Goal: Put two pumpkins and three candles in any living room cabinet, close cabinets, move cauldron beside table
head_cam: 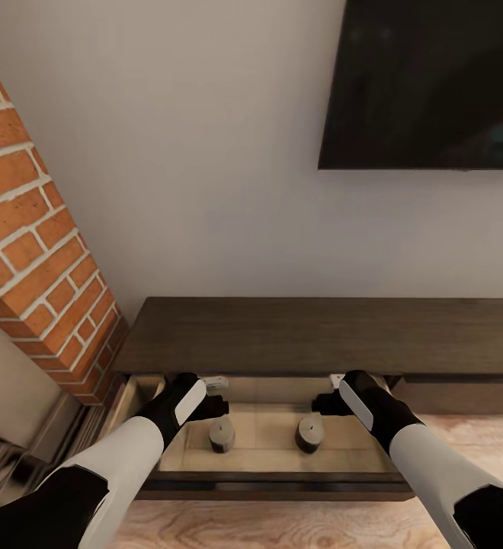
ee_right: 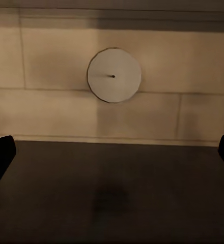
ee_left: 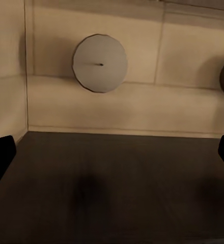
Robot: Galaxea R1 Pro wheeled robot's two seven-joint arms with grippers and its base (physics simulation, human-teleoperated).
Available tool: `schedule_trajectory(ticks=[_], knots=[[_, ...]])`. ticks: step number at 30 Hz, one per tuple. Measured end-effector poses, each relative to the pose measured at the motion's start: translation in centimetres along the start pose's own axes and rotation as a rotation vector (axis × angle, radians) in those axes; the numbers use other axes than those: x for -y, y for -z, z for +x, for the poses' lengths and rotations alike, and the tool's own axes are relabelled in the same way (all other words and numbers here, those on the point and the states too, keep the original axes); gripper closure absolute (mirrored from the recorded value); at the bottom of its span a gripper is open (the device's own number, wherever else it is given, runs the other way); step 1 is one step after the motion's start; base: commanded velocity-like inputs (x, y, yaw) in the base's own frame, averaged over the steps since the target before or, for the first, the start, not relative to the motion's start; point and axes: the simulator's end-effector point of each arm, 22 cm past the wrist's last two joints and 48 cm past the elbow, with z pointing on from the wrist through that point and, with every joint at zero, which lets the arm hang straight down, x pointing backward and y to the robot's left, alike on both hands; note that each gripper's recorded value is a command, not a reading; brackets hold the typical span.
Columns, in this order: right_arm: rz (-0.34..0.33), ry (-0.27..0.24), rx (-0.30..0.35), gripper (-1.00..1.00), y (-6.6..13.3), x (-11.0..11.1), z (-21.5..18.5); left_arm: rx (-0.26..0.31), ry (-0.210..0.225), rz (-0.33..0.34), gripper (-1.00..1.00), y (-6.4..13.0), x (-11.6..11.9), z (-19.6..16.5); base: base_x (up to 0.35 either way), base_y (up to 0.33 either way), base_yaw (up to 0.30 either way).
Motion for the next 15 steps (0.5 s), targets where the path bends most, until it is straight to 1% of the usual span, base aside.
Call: schedule_trajectory(ticks=[10, 15], knots=[[0.0, 0.001, 0.008, -1.0, 2.3, -0.1, -0.9, 0.006, 0.0, 0.0, -1.0, 2.3, 0.3, -0.8, 0.0, 0.0, 0.178], [0.001, 0.002, 0.013, -1.0, 3.5, -0.1, -1.3, -0.029, 0.004, -0.013, -1.0, 2.7, -0.2, 0.5, 0.0, 0.0, 0.185]])
